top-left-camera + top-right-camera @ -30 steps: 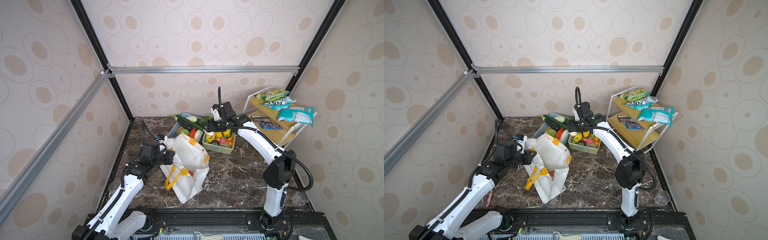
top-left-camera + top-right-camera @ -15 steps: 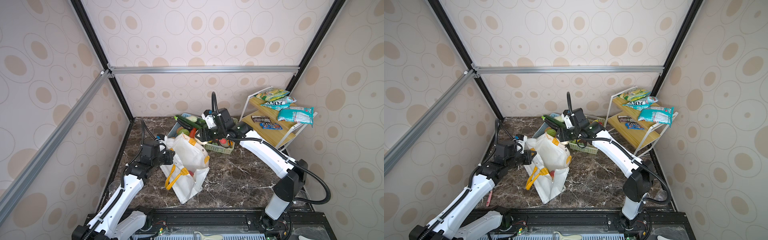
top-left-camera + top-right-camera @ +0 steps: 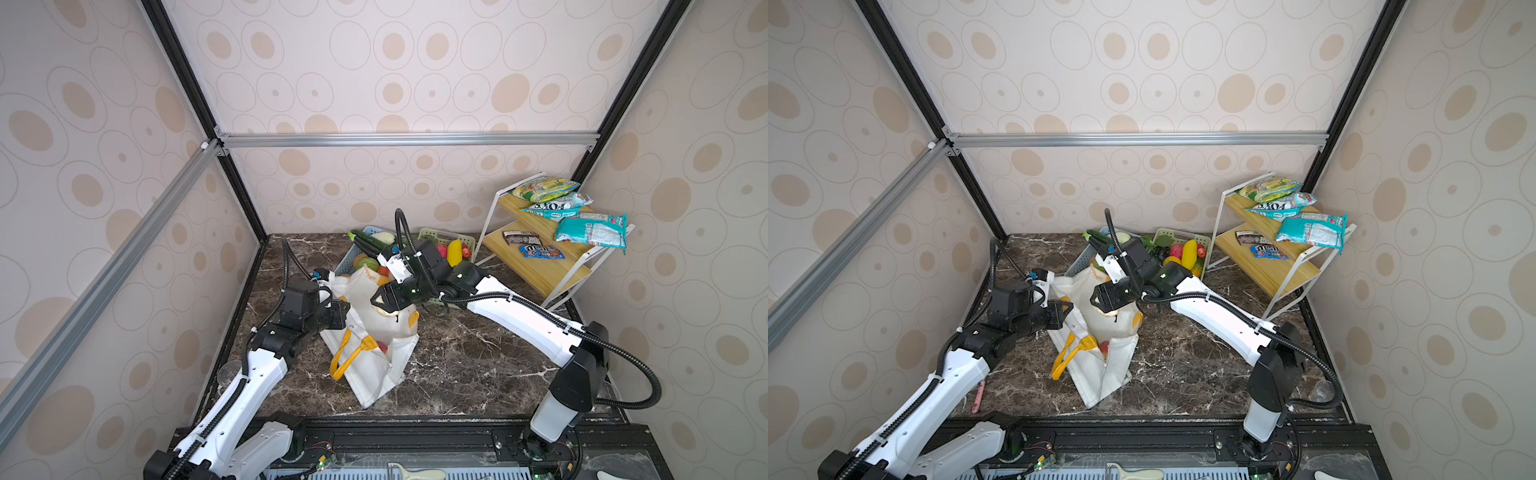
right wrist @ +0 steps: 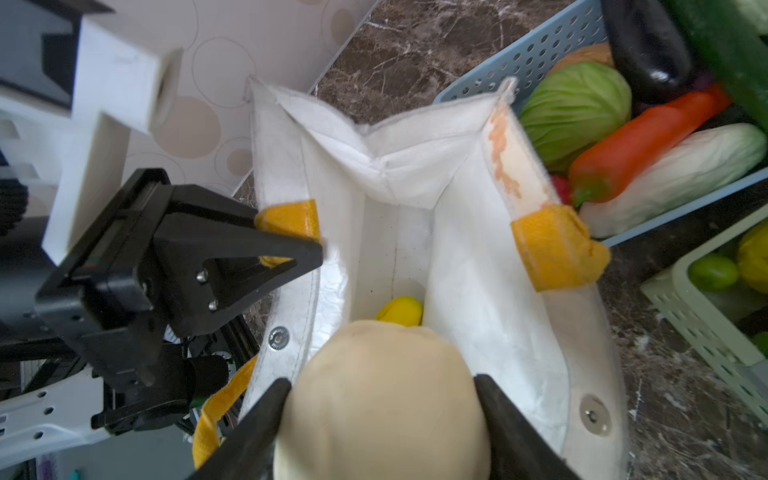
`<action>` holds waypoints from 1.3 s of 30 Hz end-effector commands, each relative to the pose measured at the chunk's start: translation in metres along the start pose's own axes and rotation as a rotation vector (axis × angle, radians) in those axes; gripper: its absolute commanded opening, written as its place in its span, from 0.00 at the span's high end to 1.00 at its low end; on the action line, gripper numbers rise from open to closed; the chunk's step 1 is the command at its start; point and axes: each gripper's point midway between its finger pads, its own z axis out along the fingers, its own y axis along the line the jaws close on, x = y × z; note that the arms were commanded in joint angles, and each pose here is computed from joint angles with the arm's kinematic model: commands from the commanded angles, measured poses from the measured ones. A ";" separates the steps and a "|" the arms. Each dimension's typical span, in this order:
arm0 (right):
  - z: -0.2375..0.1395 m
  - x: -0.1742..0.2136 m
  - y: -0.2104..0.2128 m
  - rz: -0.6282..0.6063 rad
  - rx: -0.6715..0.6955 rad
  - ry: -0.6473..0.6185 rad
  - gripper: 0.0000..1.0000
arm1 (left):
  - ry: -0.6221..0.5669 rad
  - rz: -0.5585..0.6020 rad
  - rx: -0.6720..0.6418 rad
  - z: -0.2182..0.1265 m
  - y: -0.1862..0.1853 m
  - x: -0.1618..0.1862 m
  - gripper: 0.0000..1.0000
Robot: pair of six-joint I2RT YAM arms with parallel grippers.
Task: Place the food into the grocery bag and tie it
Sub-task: 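Lift the cream-coloured fruit and carry it over the bag with the right gripper, then lower the cream-coloured fruit deep into the bag while the left gripper holds the rim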
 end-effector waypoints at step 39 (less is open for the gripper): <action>0.036 0.074 0.025 -0.114 -0.055 0.191 0.36 | -0.046 0.011 -0.014 -0.006 0.001 -0.011 1.00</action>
